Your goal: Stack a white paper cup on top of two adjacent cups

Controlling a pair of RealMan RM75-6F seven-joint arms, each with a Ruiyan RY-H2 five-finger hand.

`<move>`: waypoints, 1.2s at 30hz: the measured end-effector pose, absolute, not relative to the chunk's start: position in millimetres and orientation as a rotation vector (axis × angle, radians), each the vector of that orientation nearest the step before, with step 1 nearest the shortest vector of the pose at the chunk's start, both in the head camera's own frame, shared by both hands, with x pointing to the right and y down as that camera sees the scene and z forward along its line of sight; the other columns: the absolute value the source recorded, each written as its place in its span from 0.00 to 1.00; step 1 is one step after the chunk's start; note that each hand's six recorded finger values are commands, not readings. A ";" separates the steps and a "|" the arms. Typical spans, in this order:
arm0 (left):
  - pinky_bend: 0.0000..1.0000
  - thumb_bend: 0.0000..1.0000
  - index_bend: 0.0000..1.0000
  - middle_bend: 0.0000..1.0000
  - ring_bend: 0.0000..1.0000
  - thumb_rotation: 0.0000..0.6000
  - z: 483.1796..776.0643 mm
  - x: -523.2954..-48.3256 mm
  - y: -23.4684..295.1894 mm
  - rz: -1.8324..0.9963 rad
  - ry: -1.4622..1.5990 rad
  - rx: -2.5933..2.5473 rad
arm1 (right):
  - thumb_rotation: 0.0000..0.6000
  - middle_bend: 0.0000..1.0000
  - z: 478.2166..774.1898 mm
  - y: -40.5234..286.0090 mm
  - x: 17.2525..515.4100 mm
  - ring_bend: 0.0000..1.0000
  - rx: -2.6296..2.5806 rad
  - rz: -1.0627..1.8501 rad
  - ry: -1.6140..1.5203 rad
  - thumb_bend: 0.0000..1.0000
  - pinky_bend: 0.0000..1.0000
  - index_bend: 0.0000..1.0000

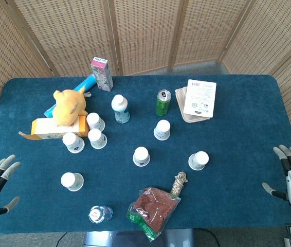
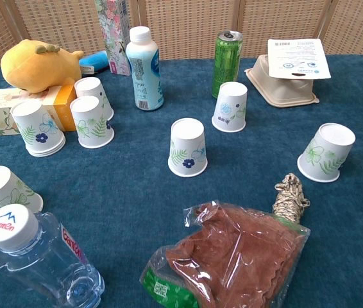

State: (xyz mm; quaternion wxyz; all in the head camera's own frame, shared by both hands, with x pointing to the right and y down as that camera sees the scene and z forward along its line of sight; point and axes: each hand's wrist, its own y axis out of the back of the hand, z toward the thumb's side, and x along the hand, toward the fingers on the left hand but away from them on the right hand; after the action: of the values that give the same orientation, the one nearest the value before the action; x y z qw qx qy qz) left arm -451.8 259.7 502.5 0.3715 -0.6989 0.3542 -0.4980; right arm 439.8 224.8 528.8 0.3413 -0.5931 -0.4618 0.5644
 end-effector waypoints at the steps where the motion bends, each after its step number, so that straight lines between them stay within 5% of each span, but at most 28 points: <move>1: 0.00 0.32 0.00 0.00 0.00 1.00 501.3 -451.5 260.1 -1.272 0.910 -1.792 | 1.00 0.00 528.8 225.0 439.6 0.00 -1.545 1.467 -1.202 0.06 0.00 0.11; 27: 0.00 0.32 0.00 0.00 0.00 1.00 509.4 -451.1 262.5 -1.301 0.870 -1.802 | 1.00 0.00 528.6 223.7 439.8 0.00 -1.542 1.466 -1.208 0.06 0.00 0.11; 36: 0.00 0.30 0.00 0.00 0.00 1.00 544.3 -439.7 262.8 -1.393 0.739 -1.837 | 1.00 0.00 522.0 221.6 446.9 0.00 -1.534 1.457 -1.248 0.07 0.00 0.11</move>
State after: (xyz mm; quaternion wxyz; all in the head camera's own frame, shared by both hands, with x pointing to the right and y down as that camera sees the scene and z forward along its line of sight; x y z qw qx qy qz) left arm -439.7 262.8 544.3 0.3524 -0.7100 0.2858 -0.5385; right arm 446.9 221.6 522.0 0.3360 -0.5881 -0.4786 0.5587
